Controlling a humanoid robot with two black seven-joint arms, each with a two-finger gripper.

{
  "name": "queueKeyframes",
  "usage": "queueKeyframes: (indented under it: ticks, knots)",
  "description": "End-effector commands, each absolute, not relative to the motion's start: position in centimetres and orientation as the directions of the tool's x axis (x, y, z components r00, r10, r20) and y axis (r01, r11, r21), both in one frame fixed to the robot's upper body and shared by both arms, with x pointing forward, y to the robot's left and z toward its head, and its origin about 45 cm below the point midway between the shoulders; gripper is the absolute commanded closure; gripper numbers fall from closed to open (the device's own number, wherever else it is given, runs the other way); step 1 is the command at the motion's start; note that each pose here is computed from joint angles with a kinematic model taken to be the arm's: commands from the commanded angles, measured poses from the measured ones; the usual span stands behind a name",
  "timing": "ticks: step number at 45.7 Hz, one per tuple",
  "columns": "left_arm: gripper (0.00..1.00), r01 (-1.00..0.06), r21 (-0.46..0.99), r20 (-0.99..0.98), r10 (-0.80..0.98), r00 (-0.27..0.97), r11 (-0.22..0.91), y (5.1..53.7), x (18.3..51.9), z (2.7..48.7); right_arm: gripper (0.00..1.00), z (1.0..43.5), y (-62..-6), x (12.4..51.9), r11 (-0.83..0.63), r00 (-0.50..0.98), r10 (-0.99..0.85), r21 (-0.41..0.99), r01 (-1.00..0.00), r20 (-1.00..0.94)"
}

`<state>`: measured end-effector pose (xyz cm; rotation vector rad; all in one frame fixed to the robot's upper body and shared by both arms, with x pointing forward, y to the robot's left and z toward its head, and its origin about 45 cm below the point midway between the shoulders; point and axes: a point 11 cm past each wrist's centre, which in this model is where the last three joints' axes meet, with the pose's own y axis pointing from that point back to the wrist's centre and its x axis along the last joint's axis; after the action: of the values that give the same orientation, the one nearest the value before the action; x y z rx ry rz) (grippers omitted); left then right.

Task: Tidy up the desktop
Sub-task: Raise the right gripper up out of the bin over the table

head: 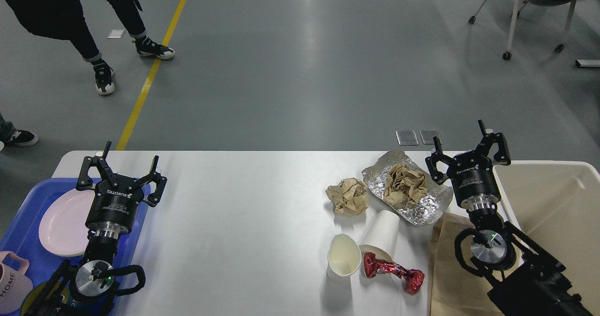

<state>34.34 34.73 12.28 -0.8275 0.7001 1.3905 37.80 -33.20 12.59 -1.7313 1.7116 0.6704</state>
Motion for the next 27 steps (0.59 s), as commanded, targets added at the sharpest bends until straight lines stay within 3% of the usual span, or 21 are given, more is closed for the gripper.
queueKeyframes:
  ticks: [1, 6, 14, 20, 27]
  knots:
    - [0.04, -0.996, -0.088, -0.831, 0.552, 0.071, -0.004, 34.7, 34.3, 12.3, 0.00, 14.0, -35.4, 38.1, -0.001, 0.078, -0.717, -0.111, -0.994, -0.692]
    - [0.04, -0.996, -0.088, -0.831, 0.552, 0.071, -0.004, 34.7, 34.3, 12.3, 0.00, 16.0, -37.0, 39.1, -0.094, 0.142, -0.800, -0.111, -0.989, -0.584]
    - [0.04, -0.996, -0.088, -0.830, 0.553, 0.071, -0.003, 34.7, 34.3, 12.3, 0.00, 16.8, -35.8, 40.6, -0.382, 0.350, -0.903, 0.094, -0.919, -0.248]
    - [0.04, -0.996, -0.088, -0.830, 0.553, 0.071, -0.003, 34.7, 34.3, 12.3, 0.00, 18.8, -35.9, 41.8, -0.503, 0.533, -0.846, 0.292, -0.814, 0.029]
    - [0.04, -0.996, -0.088, -0.831, 0.552, 0.071, -0.004, 34.7, 34.3, 12.3, 0.00, 22.2, -36.4, 43.2, -0.509, 0.698, -0.660, 0.518, -0.687, 0.277]
